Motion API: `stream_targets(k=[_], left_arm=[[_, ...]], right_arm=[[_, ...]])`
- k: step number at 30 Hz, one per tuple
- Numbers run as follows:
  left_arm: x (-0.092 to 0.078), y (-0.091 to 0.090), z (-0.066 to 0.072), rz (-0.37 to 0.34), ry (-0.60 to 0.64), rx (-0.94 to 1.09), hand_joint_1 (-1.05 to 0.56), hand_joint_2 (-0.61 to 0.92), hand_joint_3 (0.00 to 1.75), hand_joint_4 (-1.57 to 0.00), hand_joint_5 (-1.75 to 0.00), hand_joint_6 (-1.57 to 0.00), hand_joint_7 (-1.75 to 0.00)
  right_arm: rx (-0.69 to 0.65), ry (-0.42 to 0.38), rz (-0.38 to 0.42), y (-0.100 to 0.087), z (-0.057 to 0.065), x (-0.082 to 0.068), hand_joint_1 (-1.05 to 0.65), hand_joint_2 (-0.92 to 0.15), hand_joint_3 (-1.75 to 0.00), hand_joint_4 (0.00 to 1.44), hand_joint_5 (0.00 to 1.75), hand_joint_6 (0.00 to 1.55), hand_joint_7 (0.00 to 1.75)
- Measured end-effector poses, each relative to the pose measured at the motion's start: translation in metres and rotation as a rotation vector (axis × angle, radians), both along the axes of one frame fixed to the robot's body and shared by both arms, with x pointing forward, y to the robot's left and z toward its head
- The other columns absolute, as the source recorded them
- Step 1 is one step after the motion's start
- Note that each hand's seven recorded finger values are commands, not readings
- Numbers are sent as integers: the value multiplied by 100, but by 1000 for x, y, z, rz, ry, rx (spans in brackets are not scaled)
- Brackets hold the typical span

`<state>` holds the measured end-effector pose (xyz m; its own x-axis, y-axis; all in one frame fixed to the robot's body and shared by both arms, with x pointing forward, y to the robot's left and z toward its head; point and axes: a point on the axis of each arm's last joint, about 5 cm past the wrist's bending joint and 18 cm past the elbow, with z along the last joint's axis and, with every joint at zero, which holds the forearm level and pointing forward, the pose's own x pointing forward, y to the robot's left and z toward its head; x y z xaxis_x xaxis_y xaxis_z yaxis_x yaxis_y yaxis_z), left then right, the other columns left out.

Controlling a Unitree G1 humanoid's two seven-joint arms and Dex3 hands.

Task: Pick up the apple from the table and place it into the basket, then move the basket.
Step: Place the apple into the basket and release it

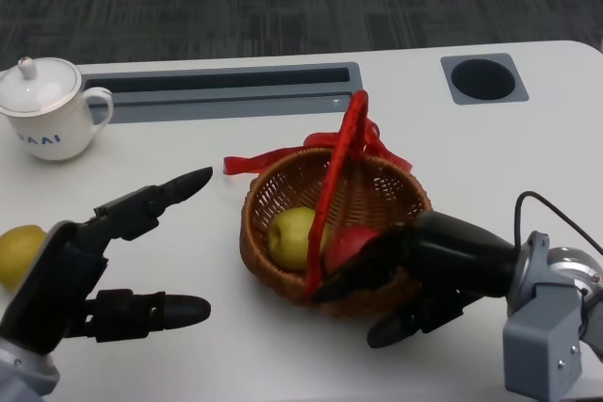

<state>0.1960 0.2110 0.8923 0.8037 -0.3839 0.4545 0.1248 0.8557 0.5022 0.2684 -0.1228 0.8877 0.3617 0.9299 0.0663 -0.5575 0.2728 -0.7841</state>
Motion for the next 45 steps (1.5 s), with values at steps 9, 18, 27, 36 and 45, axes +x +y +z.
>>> stream_targets(k=[9, 18, 27, 36, 45], left_arm=[[0, -4, -1, 3, -1, -18, -68, 82, 0, -55, -1, -52, -1], [-2, -4, -2, 5, -12, -6, -66, 82, 0, -57, -1, -52, -1], [-6, -2, -3, 19, -23, -9, -65, 81, 0, -58, -1, -54, -1], [-6, -2, -2, 20, -27, -9, -65, 80, 0, -59, -1, -56, -1], [-6, -4, -3, 18, -25, -11, -64, 80, 0, -60, -1, -57, -1]], right_arm=[[-34, 8, -44, 18, 1, 10, -55, -87, 0, 89, 0, 78, 0], [-49, 30, -108, 21, 3, 16, -56, -84, 0, 91, 1, 75, 0], [-46, 60, -175, 11, 4, 20, -56, -83, 0, 87, 0, 74, 0], [-35, 0, -129, -10, 7, 15, -61, -82, 0, 83, 0, 67, 0], [10, -67, -40, -18, 10, 8, -62, -81, 0, 76, 0, 46, 0]])
